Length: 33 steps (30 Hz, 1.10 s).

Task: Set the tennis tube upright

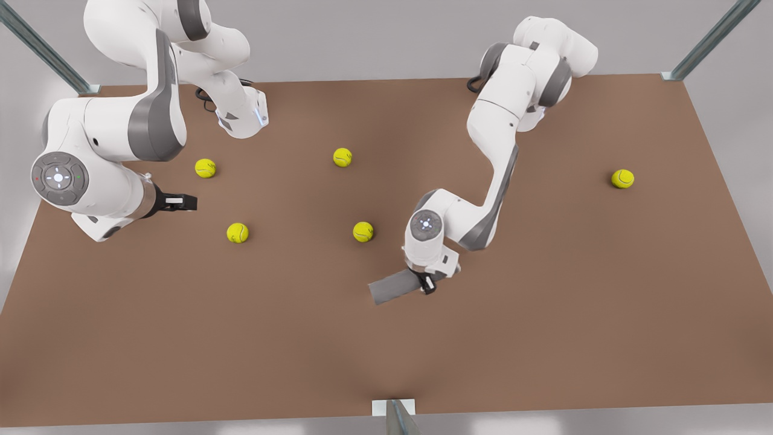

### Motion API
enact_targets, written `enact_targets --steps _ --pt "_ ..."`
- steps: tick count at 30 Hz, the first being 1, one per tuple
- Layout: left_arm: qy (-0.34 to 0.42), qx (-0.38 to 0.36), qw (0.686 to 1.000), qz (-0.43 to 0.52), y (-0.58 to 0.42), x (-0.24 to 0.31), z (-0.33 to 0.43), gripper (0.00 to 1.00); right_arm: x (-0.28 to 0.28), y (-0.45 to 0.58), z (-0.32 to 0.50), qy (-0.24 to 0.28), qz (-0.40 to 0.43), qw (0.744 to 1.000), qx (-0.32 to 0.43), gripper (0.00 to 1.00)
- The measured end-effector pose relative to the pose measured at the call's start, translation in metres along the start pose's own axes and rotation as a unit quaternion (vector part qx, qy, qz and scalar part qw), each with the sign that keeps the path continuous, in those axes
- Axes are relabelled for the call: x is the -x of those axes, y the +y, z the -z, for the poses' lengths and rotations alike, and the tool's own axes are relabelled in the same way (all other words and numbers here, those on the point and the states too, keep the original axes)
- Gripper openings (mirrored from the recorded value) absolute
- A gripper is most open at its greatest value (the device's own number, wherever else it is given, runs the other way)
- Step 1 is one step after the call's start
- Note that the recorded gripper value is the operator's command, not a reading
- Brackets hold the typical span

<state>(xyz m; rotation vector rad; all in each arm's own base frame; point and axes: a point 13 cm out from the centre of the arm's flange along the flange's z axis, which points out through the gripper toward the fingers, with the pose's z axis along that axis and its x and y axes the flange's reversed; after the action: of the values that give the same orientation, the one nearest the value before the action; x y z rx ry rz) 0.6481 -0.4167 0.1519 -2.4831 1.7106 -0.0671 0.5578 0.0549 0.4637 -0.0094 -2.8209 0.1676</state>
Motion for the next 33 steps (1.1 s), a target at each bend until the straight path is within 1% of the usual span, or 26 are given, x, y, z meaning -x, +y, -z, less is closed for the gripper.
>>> enact_targets --steps 3,5,7,10,12,15,17,19,22,25,27,33 --pt "-0.119 -0.05 0.99 -0.05 -0.039 0.067 0.034 0.72 0.0 0.0 0.0 0.0 0.0 1.0 0.0 1.0" --pt "-0.218 -0.094 0.967 -0.087 -0.067 0.112 0.061 0.72 0.0 0.0 0.0 0.0 -0.001 1.0 0.0 1.0" --pt "-0.327 -0.143 0.927 -0.116 -0.098 0.155 0.101 0.72 0.0 -0.001 0.0 0.0 -0.001 1.0 0.0 1.0" --pt "-0.491 -0.189 0.837 -0.148 -0.124 0.205 0.157 0.72 0.0 -0.002 0.0 0.0 -0.001 1.0 0.0 1.0" --pt "-0.572 -0.192 0.782 -0.155 -0.127 0.225 0.181 0.72 0.001 -0.002 0.0 0.0 -0.002 1.0 0.0 1.0" --pt "-0.653 -0.164 0.723 -0.154 -0.117 0.249 0.193 0.72 0.001 -0.003 -0.001 0.001 -0.002 1.0 0.0 1.0" --pt "-0.688 -0.143 0.695 -0.153 -0.11 0.258 0.189 0.72 0.001 -0.003 -0.001 0.0 -0.002 1.0 0.001 1.0" --pt "-0.713 -0.123 0.673 -0.155 -0.104 0.264 0.182 0.72 0.002 -0.003 -0.001 0.0 -0.002 1.0 0.001 1.0" --pt "-0.734 -0.085 0.654 -0.165 -0.093 0.269 0.154 0.72 0.002 -0.003 -0.001 -0.001 -0.002 1.0 0.001 1.0" --pt "-0.738 -0.057 0.649 -0.176 -0.089 0.274 0.131 0.72 0.003 -0.003 -0.002 -0.002 -0.002 1.0 0.001 1.0" --pt "-0.735 -0.041 0.651 -0.186 -0.085 0.275 0.121 0.72 0.003 -0.003 -0.002 -0.002 -0.002 1.0 0.001 1.0" --pt "-0.707 0.002 0.673 -0.217 -0.074 0.273 0.098 0.72 0.003 -0.003 -0.002 -0.002 -0.002 1.0 0.001 1.0"
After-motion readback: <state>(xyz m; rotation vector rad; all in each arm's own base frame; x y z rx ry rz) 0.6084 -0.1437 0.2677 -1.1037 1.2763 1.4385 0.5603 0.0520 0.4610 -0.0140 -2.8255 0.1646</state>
